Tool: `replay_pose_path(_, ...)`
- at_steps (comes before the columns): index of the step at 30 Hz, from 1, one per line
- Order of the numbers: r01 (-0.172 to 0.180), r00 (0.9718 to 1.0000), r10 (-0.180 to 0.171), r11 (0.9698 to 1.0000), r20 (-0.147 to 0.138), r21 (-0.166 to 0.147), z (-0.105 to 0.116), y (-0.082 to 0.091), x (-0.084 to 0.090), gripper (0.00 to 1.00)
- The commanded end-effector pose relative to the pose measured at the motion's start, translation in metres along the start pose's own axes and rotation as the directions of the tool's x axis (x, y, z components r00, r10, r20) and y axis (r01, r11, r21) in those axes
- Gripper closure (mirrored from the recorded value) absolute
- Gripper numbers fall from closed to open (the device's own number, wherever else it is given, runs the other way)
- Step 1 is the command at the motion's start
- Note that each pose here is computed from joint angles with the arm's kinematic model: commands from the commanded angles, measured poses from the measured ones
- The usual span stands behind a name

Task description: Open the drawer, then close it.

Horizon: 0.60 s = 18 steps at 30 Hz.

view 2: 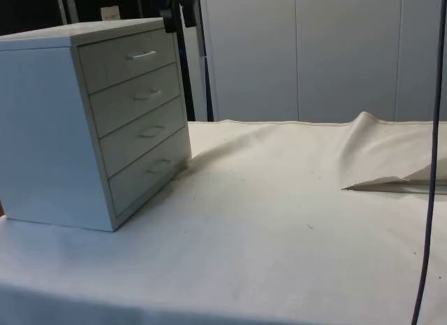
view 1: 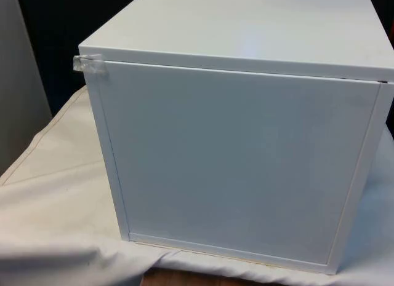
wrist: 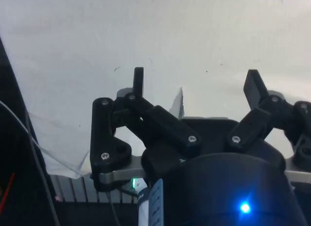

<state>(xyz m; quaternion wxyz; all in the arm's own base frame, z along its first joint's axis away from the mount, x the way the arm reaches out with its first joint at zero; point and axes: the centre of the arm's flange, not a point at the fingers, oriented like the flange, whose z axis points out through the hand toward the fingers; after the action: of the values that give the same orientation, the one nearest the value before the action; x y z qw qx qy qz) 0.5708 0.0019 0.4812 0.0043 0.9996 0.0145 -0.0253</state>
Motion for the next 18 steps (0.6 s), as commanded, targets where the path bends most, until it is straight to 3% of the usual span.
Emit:
replay_pose_path(1,0.001,1.0000,-0.001,1.0000,-0.009,-0.010,-0.001,-0.002,-0.001,0.00)
replay_pose_path(10,0.020,0.9997,-0.021,0.9988,-0.014,-0.044,-0.003,-0.004,-0.013,0.00)
replay_pose_path(11,0.022,0.9998,-0.022,0.9991,0.002,-0.035,-0.001,-0.004,-0.011,0.00)
replay_pose_path(12,0.024,0.9996,-0.025,0.9984,-0.015,-0.050,-0.003,-0.004,-0.015,0.00)
replay_pose_path(18,0.038,0.9989,-0.040,0.9970,-0.026,-0.068,-0.004,-0.003,-0.024,0.00)
